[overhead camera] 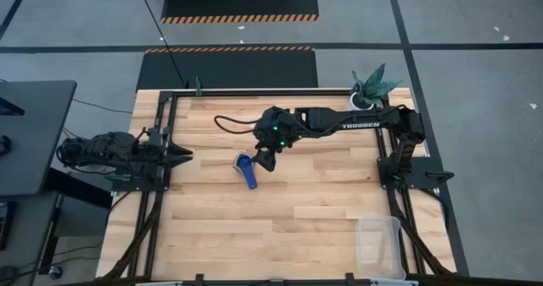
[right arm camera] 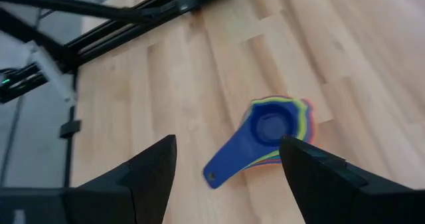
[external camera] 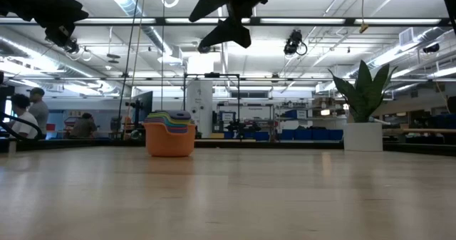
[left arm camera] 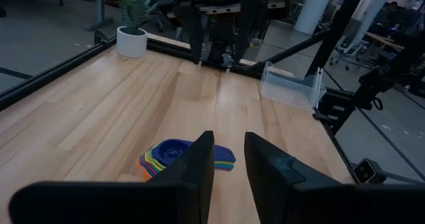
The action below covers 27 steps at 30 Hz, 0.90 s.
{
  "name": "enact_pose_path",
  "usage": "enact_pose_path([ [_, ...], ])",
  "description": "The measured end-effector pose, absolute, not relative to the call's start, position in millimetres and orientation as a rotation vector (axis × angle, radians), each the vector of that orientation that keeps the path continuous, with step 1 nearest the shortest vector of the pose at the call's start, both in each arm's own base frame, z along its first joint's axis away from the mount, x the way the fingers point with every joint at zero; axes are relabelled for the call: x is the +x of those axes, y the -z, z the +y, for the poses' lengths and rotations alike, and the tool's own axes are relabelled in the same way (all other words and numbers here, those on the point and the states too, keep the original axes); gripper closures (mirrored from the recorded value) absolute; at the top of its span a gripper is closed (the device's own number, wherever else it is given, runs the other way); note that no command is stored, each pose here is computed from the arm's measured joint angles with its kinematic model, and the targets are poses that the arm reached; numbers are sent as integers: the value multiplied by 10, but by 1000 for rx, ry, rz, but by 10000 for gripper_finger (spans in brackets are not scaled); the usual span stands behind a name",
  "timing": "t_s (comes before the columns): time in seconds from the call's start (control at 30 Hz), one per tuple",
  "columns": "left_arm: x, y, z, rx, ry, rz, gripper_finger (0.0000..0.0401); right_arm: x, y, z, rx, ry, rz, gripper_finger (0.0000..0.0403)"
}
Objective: Nest measuring cups in basket
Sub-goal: Put the nested measuring cups into the transparent bin
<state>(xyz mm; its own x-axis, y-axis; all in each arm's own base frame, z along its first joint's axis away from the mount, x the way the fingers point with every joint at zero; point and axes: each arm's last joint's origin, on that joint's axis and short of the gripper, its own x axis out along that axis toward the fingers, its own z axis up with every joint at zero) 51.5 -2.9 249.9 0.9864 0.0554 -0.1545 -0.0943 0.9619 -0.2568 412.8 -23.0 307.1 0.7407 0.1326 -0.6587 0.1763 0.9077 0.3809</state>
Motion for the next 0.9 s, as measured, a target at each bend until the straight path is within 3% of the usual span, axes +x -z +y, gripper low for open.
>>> enact_pose_path([
  [0.27, 514, -2500, -29, -267, -76, 146, 310, 4129, -3070, -260, 447, 174, 718, 131],
  [0.9, 514, -2501, -29, -268, -76, 146, 310, 4116, -3189, -294, 480, 113, 732, 131],
])
